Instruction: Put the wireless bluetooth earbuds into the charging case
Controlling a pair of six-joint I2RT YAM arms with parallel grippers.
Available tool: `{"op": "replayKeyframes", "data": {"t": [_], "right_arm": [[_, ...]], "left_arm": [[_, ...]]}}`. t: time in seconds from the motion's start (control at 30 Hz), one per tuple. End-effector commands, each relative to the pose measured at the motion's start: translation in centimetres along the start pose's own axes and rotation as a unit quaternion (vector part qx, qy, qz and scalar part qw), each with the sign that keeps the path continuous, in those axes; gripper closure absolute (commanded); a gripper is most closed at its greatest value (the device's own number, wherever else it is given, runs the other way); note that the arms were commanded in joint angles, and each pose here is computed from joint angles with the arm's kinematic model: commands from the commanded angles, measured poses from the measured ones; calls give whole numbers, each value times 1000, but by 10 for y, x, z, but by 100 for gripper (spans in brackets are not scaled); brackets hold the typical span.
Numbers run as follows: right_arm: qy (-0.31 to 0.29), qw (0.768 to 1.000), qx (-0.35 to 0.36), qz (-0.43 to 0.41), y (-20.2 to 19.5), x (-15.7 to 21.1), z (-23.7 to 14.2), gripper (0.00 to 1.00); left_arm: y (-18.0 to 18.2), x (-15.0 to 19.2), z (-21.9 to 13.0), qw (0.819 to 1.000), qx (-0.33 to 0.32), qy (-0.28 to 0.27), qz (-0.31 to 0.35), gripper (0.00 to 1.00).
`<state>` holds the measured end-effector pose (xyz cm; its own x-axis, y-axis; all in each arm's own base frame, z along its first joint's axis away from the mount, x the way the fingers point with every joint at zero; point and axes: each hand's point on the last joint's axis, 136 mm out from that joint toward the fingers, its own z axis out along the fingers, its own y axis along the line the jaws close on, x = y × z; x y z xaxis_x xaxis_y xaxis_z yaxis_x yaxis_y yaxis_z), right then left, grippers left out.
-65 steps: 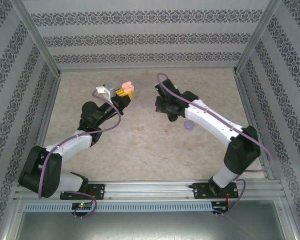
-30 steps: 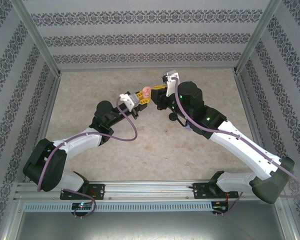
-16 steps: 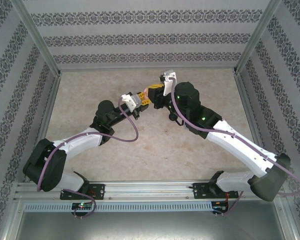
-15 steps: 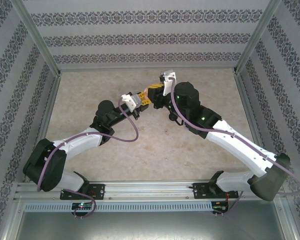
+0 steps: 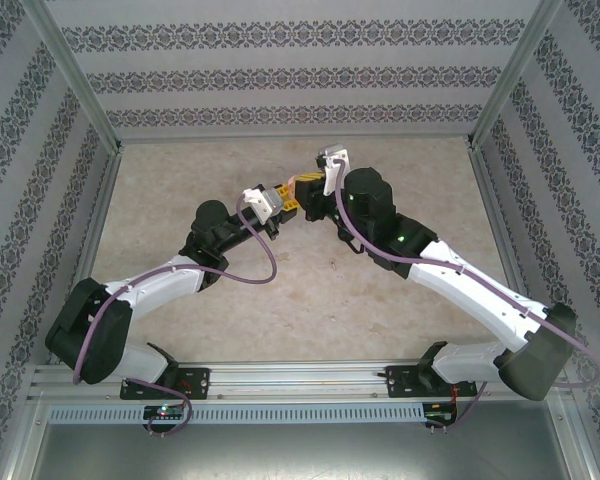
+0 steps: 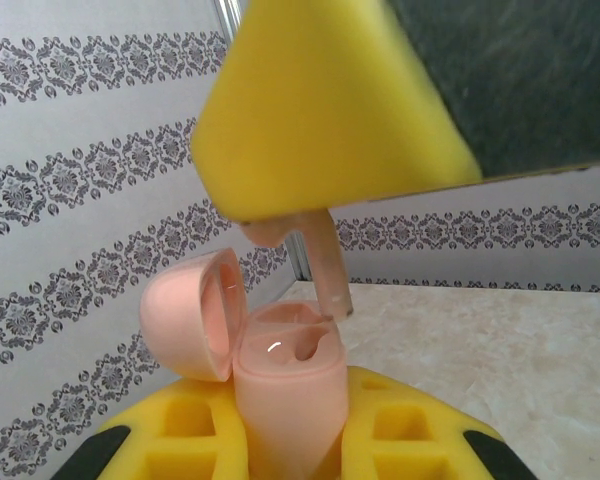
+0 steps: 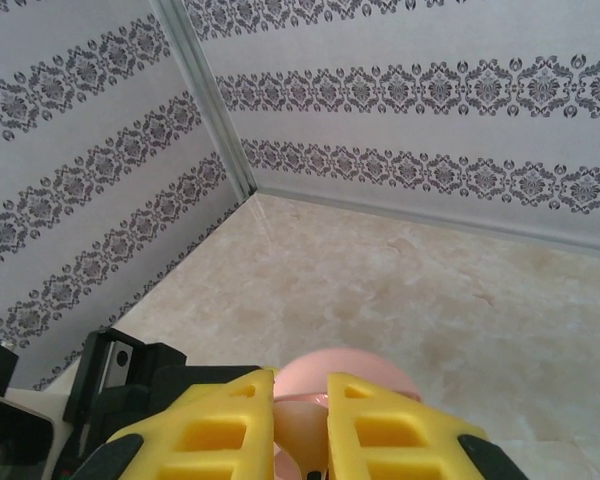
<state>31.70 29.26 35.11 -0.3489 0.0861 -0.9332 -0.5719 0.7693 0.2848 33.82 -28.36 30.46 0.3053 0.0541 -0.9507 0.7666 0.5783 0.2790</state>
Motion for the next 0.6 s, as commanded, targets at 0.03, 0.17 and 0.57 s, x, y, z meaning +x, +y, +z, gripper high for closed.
{"op": "replayKeyframes", "data": {"t": [0.03, 0.17, 0.57], "right_arm": [[-5, 1000, 5, 4, -3, 3, 6, 84], [-5, 1000, 9, 9, -7, 4, 8, 85], [11, 1000, -7, 13, -6, 15, 10, 87]], "left_arm": [[-3, -35, 0, 999, 10, -40, 7, 100], [-6, -36, -1, 999, 17, -41, 5, 100], [-7, -43, -1, 999, 20, -48, 4, 100]]}}
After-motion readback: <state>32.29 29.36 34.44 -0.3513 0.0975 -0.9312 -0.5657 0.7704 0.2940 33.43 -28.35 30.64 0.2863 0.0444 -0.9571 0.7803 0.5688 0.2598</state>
